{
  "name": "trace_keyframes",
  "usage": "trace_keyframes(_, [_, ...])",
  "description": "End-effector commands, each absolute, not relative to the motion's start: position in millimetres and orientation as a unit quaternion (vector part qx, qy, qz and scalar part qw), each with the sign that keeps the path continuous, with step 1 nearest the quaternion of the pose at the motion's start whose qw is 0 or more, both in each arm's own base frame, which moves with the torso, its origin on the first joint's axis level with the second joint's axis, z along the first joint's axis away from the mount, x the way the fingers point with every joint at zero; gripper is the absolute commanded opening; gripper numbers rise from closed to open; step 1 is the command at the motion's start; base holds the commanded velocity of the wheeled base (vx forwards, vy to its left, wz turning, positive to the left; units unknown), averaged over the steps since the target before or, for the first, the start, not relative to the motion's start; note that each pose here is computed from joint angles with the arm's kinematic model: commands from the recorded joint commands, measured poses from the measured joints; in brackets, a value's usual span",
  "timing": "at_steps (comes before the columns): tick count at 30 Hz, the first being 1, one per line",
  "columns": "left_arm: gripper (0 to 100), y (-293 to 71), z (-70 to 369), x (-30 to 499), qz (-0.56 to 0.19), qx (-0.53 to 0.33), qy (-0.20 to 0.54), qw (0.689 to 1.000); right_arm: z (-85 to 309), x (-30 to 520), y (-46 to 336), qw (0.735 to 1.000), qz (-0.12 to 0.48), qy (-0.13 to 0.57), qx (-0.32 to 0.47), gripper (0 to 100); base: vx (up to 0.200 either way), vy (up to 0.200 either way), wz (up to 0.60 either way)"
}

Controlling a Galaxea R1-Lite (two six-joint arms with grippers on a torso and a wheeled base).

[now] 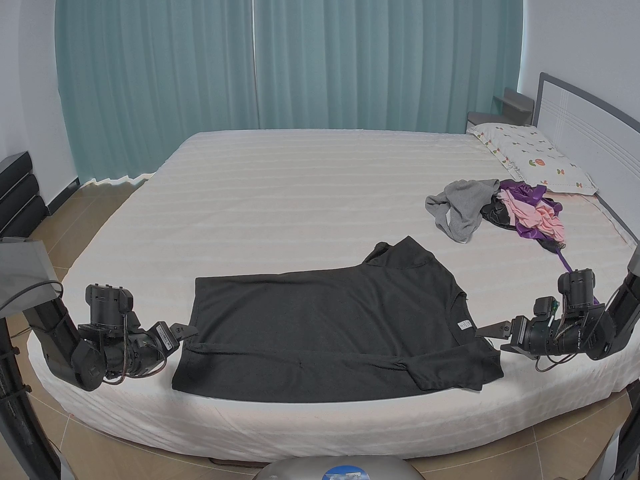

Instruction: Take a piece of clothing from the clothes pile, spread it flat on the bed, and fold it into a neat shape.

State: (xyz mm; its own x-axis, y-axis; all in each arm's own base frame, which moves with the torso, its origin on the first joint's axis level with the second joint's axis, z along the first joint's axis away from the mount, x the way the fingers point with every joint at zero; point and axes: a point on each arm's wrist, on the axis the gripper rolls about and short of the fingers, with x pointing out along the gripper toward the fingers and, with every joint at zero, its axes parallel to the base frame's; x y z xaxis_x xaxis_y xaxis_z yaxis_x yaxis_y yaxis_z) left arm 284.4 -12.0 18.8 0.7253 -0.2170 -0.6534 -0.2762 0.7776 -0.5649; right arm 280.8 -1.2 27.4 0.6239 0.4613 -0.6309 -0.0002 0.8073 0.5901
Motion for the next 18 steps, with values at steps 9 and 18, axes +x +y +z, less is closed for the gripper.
trace_keyframes(9, [100, -13, 22, 268, 0.006, -0.373, 0.386, 0.843, 14, 266, 1, 0.855, 0.121, 0.396, 0.312, 100, 0.0, -0.156, 0.0])
trace_keyframes(18, [100, -7, 22, 268, 0.014, -0.38, 0.381, 0.843, 10, 264, 2, 0.846, 0.114, 0.401, 0.333, 100, 0.0, -0.044, 0.0])
